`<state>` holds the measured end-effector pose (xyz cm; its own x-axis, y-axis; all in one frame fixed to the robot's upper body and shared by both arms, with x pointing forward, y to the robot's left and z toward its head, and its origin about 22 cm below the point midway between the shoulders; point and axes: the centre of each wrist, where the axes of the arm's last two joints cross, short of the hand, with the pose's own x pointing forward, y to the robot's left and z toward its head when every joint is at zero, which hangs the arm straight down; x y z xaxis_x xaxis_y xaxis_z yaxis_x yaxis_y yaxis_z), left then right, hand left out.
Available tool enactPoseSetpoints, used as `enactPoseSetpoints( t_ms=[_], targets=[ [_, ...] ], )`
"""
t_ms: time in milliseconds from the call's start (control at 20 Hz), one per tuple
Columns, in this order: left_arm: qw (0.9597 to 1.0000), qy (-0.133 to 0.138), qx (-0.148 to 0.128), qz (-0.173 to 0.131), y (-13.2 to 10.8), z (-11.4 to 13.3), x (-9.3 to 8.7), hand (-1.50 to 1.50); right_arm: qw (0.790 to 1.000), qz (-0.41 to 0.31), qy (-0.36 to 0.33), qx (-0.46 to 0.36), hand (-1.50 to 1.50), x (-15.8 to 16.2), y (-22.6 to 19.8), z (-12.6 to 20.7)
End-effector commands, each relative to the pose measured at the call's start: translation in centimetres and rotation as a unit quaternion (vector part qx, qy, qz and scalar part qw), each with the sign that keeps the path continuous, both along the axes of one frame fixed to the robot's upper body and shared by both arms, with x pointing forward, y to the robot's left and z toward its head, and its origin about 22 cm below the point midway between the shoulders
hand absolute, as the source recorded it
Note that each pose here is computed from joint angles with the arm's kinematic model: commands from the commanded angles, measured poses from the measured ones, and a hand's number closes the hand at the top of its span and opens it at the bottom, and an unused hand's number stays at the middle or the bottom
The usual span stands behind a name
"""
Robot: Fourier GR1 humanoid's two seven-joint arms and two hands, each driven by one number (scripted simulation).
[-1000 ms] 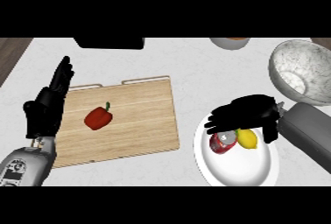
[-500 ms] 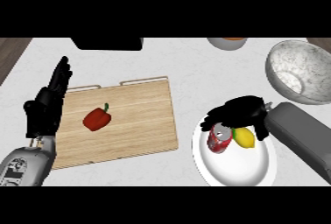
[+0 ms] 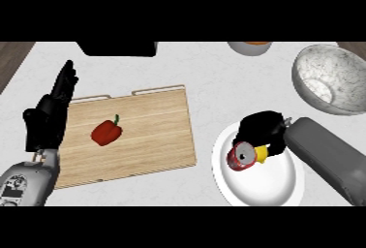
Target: Pick the lemon from the plate and place it in the bowl
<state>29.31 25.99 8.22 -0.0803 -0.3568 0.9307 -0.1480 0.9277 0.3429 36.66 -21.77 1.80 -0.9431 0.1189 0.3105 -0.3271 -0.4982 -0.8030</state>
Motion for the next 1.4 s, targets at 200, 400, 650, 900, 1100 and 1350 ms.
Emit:
enactPoseSetpoints(
  t_ms=[200, 400, 650, 900, 1100, 1350],
  targets=[
    [1.0000, 0.005, 0.000, -0.007, 0.9, -0.4, -1.2, 0.00, 0.993, -0.096, 0.060, 0.035, 1.50, -0.2, 2.3, -2.7],
    [0.9998, 0.002, -0.006, 0.019, 0.9, -0.5, -0.7, 0.00, 0.916, -0.391, 0.061, 0.063, 1.50, 1.0, -0.5, -3.1],
    [0.9998, 0.001, 0.002, 0.019, 1.2, -0.3, -0.7, 0.00, 0.819, -0.563, 0.048, 0.103, 1.50, 2.2, 4.0, -2.5],
    [0.9998, 0.013, -0.002, 0.015, 0.8, -1.2, -0.8, 0.00, 0.696, -0.685, 0.048, 0.210, 1.50, 2.8, 12.3, 0.7],
    [0.9996, 0.019, -0.002, 0.019, 0.5, -0.9, -0.7, 0.00, 0.605, -0.727, -0.017, 0.325, 1.50, 3.5, 16.1, 6.5],
    [0.9997, 0.017, -0.002, 0.018, 1.3, -1.3, -1.1, 0.00, 0.509, -0.775, -0.087, 0.364, 1.50, 3.3, 18.8, 11.3]
  ],
)
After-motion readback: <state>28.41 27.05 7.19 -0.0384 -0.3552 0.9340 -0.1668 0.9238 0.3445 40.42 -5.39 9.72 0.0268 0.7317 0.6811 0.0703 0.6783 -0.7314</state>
